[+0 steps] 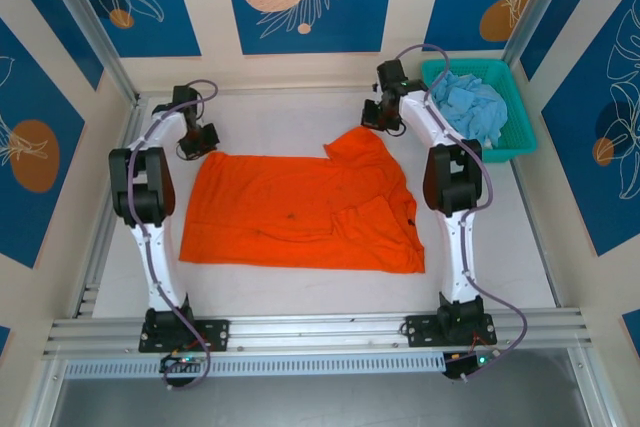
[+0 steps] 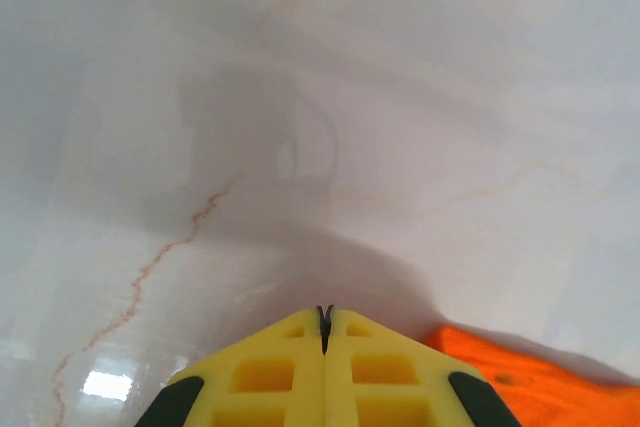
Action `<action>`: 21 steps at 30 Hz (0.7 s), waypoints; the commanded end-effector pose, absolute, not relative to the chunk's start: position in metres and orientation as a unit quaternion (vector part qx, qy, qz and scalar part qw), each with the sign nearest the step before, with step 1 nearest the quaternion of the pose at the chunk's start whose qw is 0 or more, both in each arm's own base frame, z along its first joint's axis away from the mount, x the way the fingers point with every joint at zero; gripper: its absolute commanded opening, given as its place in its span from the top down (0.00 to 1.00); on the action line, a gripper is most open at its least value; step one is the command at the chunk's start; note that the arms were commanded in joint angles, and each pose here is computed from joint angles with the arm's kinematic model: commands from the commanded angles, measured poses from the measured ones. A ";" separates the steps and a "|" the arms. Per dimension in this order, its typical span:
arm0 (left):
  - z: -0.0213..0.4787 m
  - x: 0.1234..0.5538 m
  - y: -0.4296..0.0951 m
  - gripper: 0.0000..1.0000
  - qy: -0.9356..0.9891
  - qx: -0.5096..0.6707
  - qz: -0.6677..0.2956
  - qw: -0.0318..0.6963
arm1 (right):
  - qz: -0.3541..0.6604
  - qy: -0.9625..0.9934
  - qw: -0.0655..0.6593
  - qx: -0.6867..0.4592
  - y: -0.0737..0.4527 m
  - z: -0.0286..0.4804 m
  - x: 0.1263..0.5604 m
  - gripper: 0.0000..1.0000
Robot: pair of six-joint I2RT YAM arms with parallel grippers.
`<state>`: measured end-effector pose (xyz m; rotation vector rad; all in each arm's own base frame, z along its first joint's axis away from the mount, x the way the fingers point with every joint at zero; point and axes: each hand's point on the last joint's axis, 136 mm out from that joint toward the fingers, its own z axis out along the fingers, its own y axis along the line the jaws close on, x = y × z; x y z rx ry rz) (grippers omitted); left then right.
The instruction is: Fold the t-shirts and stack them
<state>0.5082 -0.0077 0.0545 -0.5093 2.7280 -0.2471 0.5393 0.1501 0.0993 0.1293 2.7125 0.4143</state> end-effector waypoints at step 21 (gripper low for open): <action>0.088 0.448 0.022 1.00 0.928 -0.219 -0.020 0.301 | 0.184 0.955 0.232 -0.007 0.136 0.181 0.362 1.00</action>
